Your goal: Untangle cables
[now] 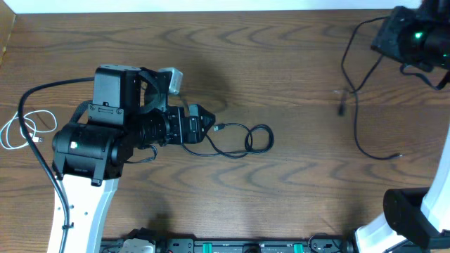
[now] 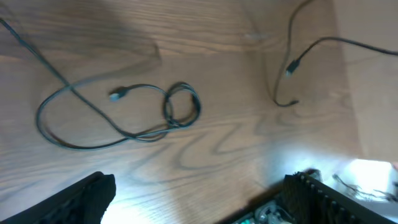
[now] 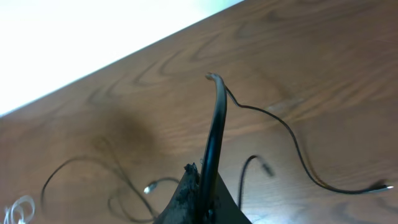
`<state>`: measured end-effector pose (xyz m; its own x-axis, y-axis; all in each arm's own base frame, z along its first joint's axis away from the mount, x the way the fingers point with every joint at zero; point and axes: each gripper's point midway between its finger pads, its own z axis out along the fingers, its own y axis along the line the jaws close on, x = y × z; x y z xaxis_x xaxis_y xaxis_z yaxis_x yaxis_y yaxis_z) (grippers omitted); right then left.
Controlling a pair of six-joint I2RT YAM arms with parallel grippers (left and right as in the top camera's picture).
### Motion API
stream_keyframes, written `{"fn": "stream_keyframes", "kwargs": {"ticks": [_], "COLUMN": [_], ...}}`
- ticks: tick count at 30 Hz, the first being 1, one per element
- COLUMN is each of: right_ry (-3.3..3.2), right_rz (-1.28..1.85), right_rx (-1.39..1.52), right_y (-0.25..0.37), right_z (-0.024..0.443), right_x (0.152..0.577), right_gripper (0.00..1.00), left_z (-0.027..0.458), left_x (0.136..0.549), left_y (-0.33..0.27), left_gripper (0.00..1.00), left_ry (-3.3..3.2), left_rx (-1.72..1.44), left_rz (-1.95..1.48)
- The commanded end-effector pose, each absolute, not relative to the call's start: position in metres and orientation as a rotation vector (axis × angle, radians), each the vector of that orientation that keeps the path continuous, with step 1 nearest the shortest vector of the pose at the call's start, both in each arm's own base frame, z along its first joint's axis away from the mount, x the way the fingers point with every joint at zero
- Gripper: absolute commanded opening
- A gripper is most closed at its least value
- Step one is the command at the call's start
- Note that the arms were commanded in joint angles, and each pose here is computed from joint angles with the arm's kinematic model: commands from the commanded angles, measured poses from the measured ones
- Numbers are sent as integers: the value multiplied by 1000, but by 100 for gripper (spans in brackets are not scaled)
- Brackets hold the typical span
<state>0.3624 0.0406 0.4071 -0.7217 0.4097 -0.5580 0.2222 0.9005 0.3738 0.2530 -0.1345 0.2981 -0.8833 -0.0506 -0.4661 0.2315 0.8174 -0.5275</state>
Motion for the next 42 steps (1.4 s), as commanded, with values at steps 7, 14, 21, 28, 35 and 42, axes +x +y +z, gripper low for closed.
{"fn": "stream_keyframes", "kwargs": {"ticks": [7, 14, 21, 28, 35, 42], "right_ry": [2487, 2582, 2690, 2703, 2717, 2729], "right_rz": [566, 651, 661, 773, 984, 1057], "right_rx": [147, 185, 163, 82, 28, -39], "right_y": [125, 177, 217, 263, 300, 316], "right_z": [401, 375, 341, 336, 348, 352], "right_x": [350, 357, 362, 355, 334, 319], "right_gripper": [1, 2, 1, 1, 2, 2], "left_z": [303, 321, 329, 336, 332, 319], "left_x": [254, 237, 230, 227, 238, 252], "left_y": [-143, -169, -188, -209, -212, -215], "left_gripper": [92, 92, 92, 92, 91, 68], "left_ry": [2529, 2425, 2361, 2272, 2270, 2311], "left_rx": [108, 376, 510, 662, 660, 645], "left_rz": [-893, -1088, -1128, -1092, -1056, -1043]}}
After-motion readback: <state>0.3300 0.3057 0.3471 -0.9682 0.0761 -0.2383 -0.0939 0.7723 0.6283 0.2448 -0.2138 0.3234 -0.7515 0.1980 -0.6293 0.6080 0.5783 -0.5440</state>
